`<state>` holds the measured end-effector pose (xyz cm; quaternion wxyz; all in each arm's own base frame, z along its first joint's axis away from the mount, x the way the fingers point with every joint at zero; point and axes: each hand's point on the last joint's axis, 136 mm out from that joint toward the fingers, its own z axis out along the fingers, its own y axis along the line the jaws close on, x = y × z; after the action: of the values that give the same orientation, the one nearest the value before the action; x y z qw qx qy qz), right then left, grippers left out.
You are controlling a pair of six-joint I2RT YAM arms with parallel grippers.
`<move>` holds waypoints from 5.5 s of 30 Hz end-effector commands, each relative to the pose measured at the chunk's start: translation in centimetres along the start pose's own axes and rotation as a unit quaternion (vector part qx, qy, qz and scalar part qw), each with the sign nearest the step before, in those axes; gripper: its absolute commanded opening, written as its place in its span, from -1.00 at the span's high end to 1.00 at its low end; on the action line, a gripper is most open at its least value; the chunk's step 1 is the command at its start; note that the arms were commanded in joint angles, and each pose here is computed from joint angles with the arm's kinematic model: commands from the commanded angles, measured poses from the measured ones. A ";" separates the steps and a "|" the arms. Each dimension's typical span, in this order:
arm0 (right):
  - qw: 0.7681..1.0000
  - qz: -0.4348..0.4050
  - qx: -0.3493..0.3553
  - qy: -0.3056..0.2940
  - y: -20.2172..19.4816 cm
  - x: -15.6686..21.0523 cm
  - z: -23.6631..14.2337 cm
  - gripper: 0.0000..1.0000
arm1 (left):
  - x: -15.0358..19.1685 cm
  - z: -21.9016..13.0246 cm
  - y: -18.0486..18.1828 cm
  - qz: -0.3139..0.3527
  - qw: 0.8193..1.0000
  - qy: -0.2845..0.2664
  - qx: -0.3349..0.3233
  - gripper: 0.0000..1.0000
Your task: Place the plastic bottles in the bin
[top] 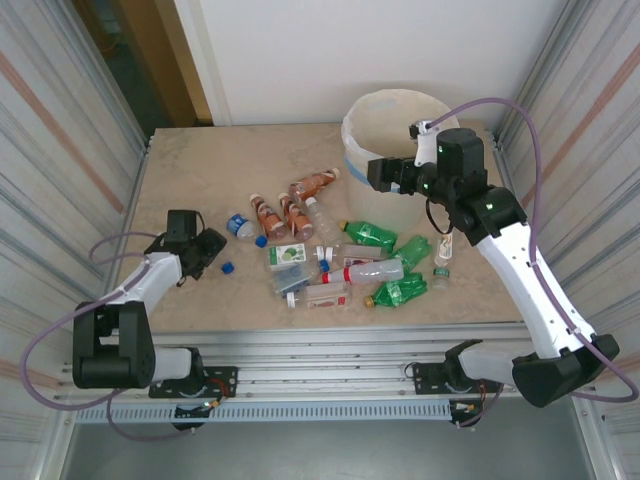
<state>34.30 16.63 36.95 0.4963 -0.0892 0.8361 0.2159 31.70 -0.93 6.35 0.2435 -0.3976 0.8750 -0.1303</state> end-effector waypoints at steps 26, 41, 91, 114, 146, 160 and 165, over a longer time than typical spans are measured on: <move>1.000 -0.010 -0.009 -0.007 1.3 0.0 0.8 -0.96 | -1.3 4.6 0.1 0.048 0.995 0.042 -0.070 -0.01; 0.988 -0.047 -0.120 0.087 10.1 6.7 6.1 -0.96 | 0.1 -1.0 -3.1 0.017 0.998 0.029 0.054 0.14; 0.897 -0.094 -0.317 0.295 27.6 23.5 15.0 0.85 | 2.6 -11.9 -10.8 0.014 0.964 0.005 0.266 -0.14; 0.955 -0.074 -0.203 0.201 20.0 13.9 13.6 1.00 | 0.6 -22.4 -11.5 0.165 0.889 -0.182 0.387 -0.97; 0.993 0.018 0.037 0.112 -4.9 -3.7 6.1 1.00 | 0.6 -19.9 -9.6 0.166 0.905 -0.188 0.345 -0.97; 0.980 0.011 0.094 0.177 -8.8 -0.7 9.6 0.84 | 0.8 -18.8 -9.6 0.165 0.912 -0.175 0.333 -0.97; 0.977 0.008 0.103 0.189 -9.4 -0.2 10.4 0.50 | 0.8 -18.6 -9.4 0.165 0.914 -0.174 0.328 -0.97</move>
<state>45.90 13.62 30.31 0.3367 -0.0649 0.9302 0.1308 27.43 -7.10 25.91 0.5254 -0.1641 0.7778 -0.3035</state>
